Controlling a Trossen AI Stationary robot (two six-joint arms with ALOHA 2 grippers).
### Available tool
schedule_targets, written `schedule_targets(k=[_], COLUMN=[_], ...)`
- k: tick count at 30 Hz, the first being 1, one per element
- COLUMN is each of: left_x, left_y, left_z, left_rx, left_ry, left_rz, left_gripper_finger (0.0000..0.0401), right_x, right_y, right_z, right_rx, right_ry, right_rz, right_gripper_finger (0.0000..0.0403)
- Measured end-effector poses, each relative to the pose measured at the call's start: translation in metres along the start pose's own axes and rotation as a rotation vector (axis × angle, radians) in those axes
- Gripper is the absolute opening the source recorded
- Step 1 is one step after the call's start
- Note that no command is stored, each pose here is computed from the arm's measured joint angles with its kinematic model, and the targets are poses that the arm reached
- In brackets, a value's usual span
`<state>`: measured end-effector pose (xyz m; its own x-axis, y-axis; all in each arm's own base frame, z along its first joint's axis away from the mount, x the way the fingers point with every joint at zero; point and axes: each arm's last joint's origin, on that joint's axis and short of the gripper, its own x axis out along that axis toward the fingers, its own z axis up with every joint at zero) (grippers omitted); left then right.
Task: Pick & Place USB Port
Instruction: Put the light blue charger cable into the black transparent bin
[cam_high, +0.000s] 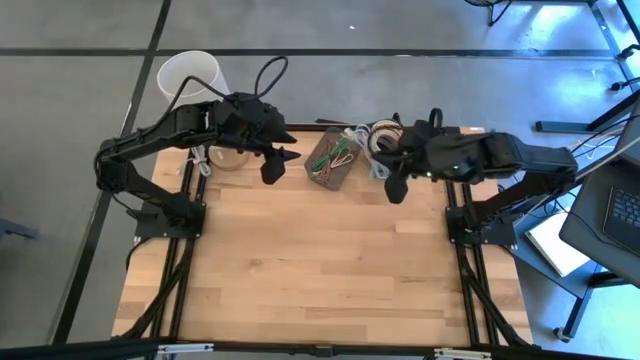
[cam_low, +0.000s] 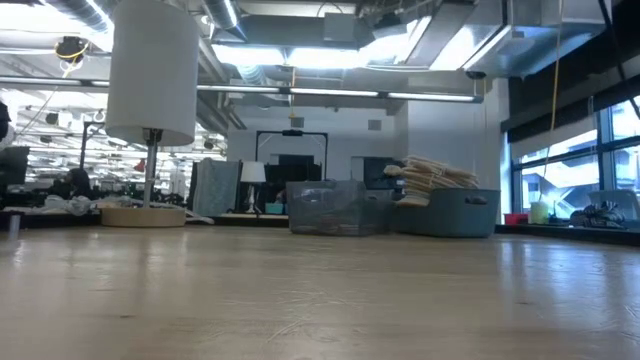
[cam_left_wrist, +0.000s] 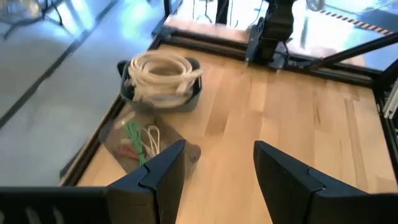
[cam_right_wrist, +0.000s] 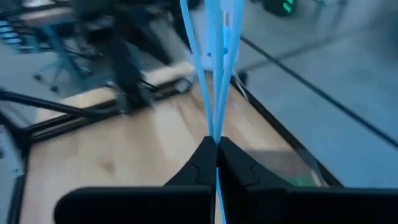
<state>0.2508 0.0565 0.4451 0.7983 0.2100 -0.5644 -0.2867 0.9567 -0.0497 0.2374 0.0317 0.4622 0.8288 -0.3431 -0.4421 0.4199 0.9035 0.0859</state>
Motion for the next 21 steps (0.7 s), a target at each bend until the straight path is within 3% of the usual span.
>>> schedule_targets(k=[3, 12, 21], left_x=[0.0, 0.001, 0.036], left_y=[-0.003, -0.02, -0.015], left_z=[0.007, 0.041, 0.035], left_rx=[0.04, 0.227, 0.167], left_ry=[-0.074, -0.508, -0.544], left_rz=[-0.059, -0.535, -0.563], left_gripper_finger=[0.0182, 0.0182, 0.0182], right_x=[-0.001, -0.002, -0.005], right_y=[0.004, 0.007, 0.013], right_z=[0.004, 0.011, 0.024], right_rx=[-0.054, -0.106, -0.164], right_ry=[-0.041, -0.111, -0.23], right_rz=[0.045, 0.064, 0.181], right_gripper_finger=[0.0, 0.0, 0.0])
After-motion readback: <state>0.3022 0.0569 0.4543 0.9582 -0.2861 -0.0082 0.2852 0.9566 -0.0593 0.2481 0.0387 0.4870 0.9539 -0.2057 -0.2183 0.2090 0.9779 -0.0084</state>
